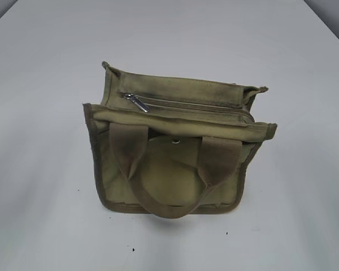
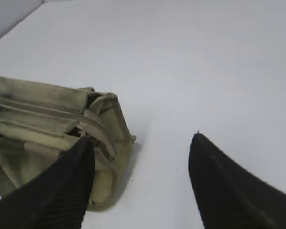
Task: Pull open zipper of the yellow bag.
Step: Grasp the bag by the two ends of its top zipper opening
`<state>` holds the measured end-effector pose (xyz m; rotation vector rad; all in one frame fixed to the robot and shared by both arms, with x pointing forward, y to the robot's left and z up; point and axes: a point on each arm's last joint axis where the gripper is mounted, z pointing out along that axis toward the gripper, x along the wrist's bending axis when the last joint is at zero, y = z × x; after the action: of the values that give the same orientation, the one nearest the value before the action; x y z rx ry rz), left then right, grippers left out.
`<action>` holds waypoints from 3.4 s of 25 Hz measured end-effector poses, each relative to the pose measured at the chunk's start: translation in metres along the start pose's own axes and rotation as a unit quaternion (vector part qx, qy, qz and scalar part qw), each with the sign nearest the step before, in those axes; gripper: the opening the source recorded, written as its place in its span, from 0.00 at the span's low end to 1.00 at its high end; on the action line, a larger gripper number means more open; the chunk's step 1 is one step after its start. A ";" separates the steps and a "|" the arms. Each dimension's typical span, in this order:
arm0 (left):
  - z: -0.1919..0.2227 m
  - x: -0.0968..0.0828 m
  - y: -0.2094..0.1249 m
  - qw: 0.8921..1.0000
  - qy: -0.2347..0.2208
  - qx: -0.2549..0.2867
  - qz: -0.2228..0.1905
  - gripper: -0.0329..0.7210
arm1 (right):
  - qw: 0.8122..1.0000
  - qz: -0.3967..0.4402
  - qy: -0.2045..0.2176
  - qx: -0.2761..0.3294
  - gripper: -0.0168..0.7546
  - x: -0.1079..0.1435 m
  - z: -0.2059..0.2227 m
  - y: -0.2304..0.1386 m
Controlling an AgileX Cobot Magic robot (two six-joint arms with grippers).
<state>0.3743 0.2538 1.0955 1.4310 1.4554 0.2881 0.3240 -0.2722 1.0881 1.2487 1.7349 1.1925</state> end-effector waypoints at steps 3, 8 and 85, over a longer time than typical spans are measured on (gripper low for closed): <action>0.049 0.003 0.015 0.992 -0.048 0.105 -0.053 0.63 | 0.995 -0.062 0.044 0.056 0.66 0.004 0.028 0.014; 0.117 -0.002 0.032 0.969 -0.108 0.204 -0.086 0.63 | 0.970 -0.132 0.128 0.160 0.66 0.022 0.087 0.034; 0.217 -0.039 0.040 0.951 -0.150 0.267 -0.046 0.15 | 0.867 -0.055 0.172 0.464 0.07 -0.001 0.207 0.055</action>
<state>0.5547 0.1301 1.0482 1.7336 1.3937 -0.4019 0.5273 -0.2074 1.0670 1.4569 2.7807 0.4834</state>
